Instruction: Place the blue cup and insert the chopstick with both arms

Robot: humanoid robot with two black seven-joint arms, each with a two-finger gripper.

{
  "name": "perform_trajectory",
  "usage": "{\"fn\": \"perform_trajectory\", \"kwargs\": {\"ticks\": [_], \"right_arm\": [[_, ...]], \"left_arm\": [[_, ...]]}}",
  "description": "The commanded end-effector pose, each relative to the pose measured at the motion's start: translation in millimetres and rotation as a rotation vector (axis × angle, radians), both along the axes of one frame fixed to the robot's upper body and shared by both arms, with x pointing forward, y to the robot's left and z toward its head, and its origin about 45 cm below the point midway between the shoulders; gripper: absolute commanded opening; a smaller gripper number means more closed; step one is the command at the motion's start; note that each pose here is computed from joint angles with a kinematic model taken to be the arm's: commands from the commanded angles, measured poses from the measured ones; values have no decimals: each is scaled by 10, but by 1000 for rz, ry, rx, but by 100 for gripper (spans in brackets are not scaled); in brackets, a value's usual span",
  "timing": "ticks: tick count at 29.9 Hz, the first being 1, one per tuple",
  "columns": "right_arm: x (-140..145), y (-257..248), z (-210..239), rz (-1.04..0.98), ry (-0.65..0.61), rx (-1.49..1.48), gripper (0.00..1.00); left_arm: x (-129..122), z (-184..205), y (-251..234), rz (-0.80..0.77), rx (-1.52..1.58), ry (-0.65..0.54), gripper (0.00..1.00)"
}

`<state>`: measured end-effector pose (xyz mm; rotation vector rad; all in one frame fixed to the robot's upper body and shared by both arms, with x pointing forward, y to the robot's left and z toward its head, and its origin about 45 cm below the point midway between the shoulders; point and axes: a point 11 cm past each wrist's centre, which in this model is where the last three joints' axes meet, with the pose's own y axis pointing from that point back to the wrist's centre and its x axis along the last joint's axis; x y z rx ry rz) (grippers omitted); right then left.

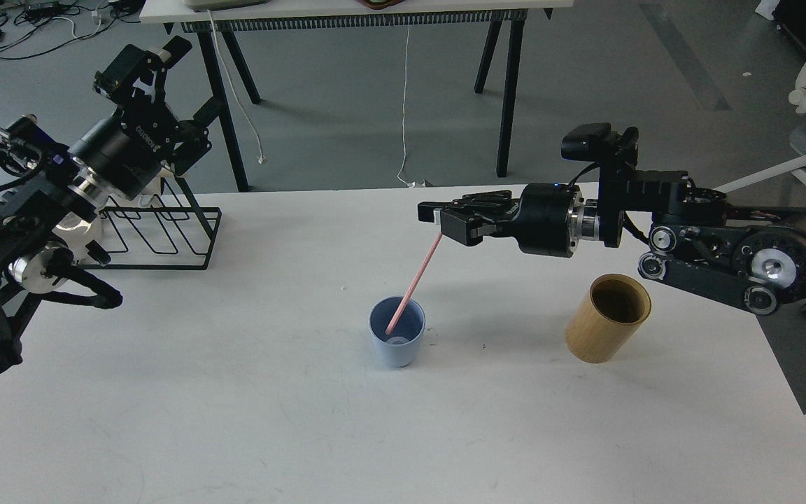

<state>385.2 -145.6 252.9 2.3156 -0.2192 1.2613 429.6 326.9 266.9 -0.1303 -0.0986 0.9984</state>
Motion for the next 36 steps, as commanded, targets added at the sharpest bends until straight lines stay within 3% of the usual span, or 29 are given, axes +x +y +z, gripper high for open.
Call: {"fn": "perform_trajectory", "kwargs": {"ticks": [1, 17, 29, 32, 36], "right_arm": [[-3, 1, -9, 3, -2, -5, 2], [-25, 19, -10, 21, -12, -17, 12], [-25, 31, 7, 21, -12, -10, 25], [-2, 45, 60, 16, -17, 4, 40], [90, 37, 226, -30, -31, 76, 83]], "left_arm": [[0, -1, 6, 1, 1, 1, 99], [-15, -37, 8, 2, 0, 8, 99], [-12, -30, 6, 2, 0, 7, 99], [-15, -36, 9, 3, -2, 8, 99], [-15, -36, 9, 3, -2, 8, 99]]}}
